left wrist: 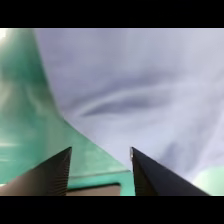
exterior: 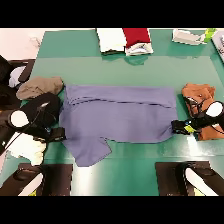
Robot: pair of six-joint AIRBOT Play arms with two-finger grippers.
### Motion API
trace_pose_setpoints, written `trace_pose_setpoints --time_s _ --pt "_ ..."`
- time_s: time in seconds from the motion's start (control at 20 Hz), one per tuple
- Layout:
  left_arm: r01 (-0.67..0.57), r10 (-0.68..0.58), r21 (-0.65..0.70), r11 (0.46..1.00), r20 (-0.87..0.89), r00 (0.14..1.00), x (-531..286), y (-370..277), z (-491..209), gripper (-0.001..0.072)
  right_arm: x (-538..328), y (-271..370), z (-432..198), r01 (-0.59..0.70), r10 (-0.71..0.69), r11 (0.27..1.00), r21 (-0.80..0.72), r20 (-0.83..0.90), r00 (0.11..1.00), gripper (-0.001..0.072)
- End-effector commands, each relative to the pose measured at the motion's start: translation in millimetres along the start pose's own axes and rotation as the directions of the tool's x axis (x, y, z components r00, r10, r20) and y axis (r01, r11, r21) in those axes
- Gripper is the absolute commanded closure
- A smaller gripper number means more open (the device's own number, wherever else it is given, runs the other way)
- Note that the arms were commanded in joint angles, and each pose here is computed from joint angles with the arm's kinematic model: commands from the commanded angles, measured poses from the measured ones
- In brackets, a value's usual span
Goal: Fold the shirts.
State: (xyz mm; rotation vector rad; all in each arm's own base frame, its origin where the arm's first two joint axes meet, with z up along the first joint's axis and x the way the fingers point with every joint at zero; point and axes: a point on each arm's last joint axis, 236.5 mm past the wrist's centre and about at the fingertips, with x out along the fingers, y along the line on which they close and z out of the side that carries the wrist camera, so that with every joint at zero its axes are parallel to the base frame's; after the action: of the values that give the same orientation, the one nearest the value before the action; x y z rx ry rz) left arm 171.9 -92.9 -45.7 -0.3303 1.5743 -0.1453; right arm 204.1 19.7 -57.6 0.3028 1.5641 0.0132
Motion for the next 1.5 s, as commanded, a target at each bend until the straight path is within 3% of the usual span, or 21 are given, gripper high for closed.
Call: trace_pose_setpoints --time_s 0.0,0.55,0.6,0.65,0.7,0.85,1.15,1.45 --pt "0.055 -0.057 -0.054 0.997 -0.038 0.998 20 -4 -20 0.0241 -2 1 4 0.0 0.0 1.0 -0.003 0.017 1.0 0.0691" --pt "0.098 -0.09 -0.12 0.988 0.065 0.994 53 2 -7 0.0245 -2 1 4 0.0 0.0 1.0 -0.003 0.017 1.0 0.0691" --pt "0.11 -0.102 -0.125 0.986 0.072 0.992 53 -1 -6 0.0374 -2 1 5 0.0 0.0 1.0 -0.003 0.017 1.0 0.0691" --pt "0.126 -0.117 -0.12 0.985 0.078 0.99 52 -4 -4 0.0558 -2 1 4 0.0 0.0 1.0 -0.003 0.017 1.0 0.0691" --pt "0.146 -0.139 -0.093 0.985 0.08 0.987 51 -10 -4 0.068 -2 1 4 0.0 0.0 1.0 -0.003 0.016 1.0 0.0692" --pt "0.152 -0.151 -0.021 0.988 0.036 0.988 37 -18 -10 0.0685 -3 1 -4 0.0 0.0 1.0 -0.004 -0.019 1.0 0.0692" --pt "0.037 -0.054 0.16 0.986 0.104 0.993 -40 -15 -16 0.0686 -24 4 -19 0.0 0.0 0.999 -0.041 0.01 1.0 0.0692" --pt "0.031 -0.089 0.25 0.968 0.225 0.97 -86 -37 17 0.0686 -50 -32 -38 0.169 -0.168 0.984 -0.055 0.027 0.985 0.0692"
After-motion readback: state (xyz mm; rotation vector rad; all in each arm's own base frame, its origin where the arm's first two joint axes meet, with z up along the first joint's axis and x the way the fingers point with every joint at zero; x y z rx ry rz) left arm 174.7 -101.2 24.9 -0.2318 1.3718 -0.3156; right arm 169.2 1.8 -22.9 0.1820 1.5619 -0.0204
